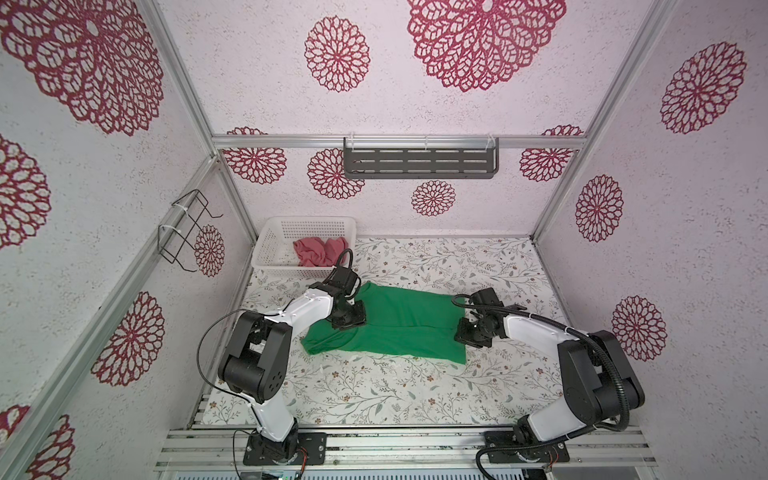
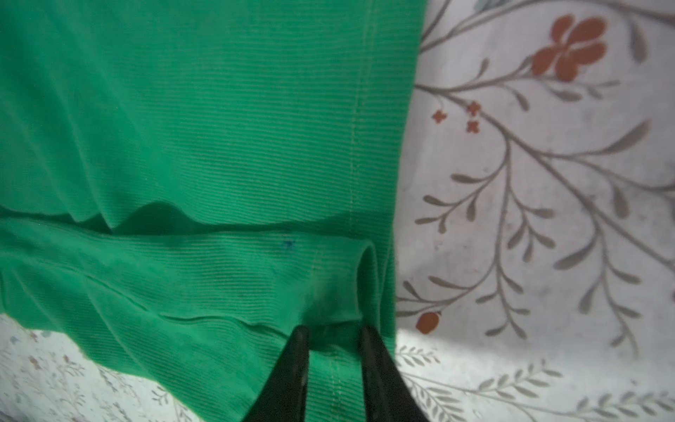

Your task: Fold and stack the tank tops

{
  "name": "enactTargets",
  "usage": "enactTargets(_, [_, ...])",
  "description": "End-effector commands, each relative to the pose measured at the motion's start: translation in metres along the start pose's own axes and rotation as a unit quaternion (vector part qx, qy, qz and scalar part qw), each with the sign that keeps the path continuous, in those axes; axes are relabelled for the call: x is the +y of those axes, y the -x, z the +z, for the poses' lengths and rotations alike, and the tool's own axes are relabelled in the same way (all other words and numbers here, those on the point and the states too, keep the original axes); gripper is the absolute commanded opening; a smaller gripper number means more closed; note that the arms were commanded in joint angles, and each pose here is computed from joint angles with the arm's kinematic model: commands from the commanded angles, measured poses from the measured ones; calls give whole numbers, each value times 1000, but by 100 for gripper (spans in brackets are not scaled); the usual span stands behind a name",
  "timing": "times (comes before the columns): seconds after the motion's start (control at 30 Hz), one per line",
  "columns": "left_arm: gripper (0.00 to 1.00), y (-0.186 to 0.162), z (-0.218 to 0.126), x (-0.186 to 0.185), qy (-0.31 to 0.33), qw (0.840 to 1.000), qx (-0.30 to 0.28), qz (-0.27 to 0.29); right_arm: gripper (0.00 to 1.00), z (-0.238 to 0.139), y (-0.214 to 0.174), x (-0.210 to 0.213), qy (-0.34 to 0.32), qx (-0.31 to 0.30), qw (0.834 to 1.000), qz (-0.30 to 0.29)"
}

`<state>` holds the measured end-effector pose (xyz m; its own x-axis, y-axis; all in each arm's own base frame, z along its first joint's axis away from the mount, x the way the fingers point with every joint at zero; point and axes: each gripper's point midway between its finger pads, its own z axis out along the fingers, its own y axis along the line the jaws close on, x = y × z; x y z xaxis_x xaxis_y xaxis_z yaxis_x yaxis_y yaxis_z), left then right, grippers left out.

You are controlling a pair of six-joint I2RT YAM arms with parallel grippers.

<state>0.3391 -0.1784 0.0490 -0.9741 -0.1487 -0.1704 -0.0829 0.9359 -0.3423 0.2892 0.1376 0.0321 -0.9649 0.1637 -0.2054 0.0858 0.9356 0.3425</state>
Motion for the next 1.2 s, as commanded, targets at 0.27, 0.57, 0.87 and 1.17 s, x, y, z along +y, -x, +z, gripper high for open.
enactTargets(0.27, [0,4,-8,-8,-12,1000,-10,9,0,-31,16,8,-12,-34,999,-14])
enactTargets(0.57, [0,12,-11,0,-4,1000,-13,14,0,-30,29,-3,-59,-29,998,-24])
enactTargets(0.87, [0,25,-4,9,0,1000,-8,17,0,-10,55,-8,-86,-25,995,-33])
enactTargets(1.17, [0,41,-7,9,20,999,-10,40,3,-16,69,-11,-102,-43,993,-40])
